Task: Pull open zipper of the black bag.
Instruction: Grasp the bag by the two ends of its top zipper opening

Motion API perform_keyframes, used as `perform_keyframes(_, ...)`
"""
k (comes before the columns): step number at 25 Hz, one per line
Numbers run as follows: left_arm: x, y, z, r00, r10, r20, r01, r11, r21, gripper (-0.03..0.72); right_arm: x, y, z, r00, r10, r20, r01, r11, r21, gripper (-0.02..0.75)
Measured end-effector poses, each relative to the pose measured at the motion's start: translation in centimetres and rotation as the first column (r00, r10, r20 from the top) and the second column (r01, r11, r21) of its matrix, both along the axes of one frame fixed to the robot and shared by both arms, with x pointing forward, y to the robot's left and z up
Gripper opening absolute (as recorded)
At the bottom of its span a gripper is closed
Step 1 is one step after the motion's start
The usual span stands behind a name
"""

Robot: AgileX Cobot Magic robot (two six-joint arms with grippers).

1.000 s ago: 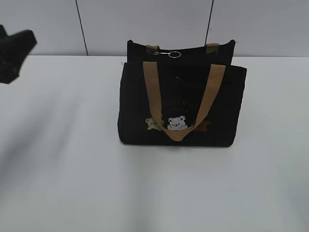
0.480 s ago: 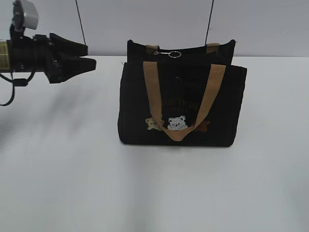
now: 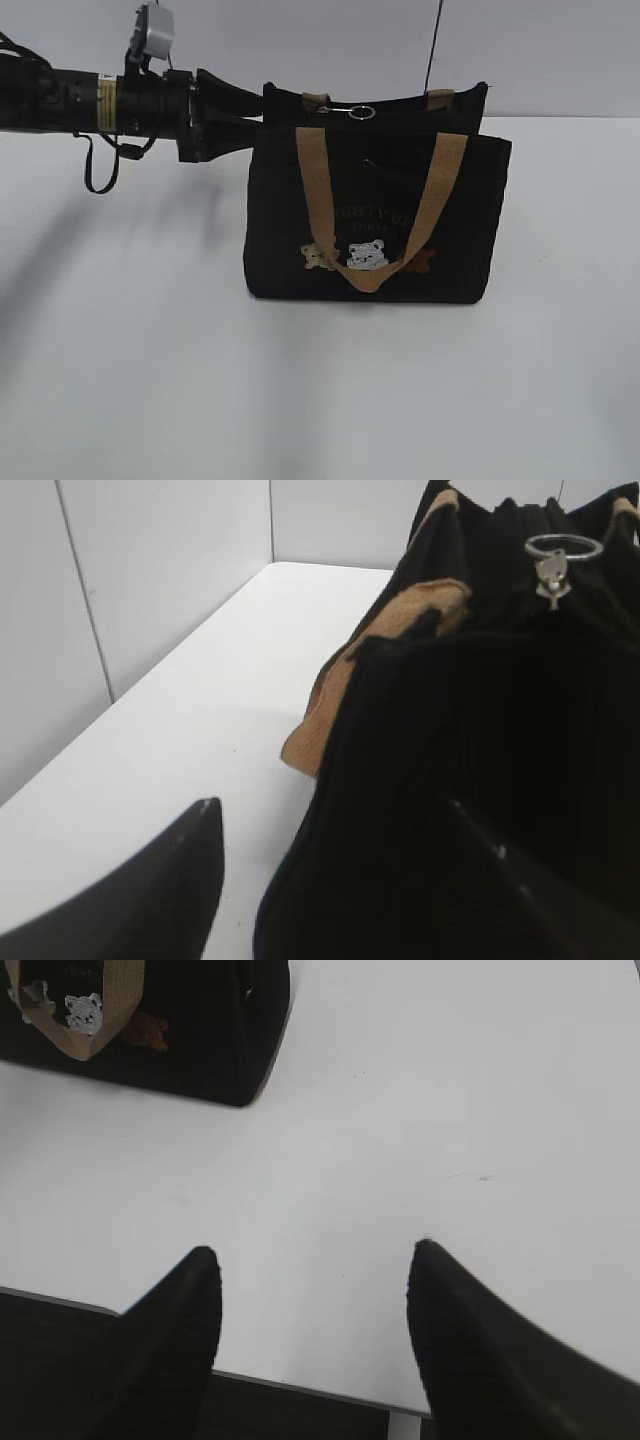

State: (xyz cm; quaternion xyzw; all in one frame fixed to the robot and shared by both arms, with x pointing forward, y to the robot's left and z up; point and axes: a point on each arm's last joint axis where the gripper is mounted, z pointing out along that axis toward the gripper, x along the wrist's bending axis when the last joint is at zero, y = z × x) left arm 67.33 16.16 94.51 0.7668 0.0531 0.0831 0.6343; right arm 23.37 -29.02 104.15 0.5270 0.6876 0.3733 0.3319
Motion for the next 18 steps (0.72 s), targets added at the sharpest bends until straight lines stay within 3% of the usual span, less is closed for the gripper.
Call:
perform_keyframes(6,0.6,-2.1,-0.7,0.999,-0.036,-0.018,0.036,0.999,-0.007,0.496,0.0,0.0,0.0,1.000,0.000,0.000,0.000,1.000,0.000,0.450)
perform_keyframes(8,0.6,-2.3,-1.0,0.999,-0.038,-0.031,0.037,0.999,-0.005,0.465,0.0,0.0,0.0,1.000,0.000,0.000,0.000,1.000,0.000,0.450)
perform_keyframes(10,0.6,-2.3,-1.1,0.999,-0.035,-0.034,0.035,0.999,-0.003,0.382,0.0,0.0,0.0,1.000,0.000,0.000,0.000,1.000,0.000,0.450)
perform_keyframes(15,0.7,-2.3,-1.1,0.999,-0.024,-0.032,0.024,1.000,0.002,0.071,0.0,0.0,0.0,1.000,0.000,0.000,0.000,1.000,0.000,0.450)
perform_keyframes(18,0.7,-2.3,-1.1,0.999,-0.026,-0.032,0.026,1.000,0.003,0.022,0.0,0.0,0.0,1.000,0.000,0.000,0.000,1.000,0.000,0.450)
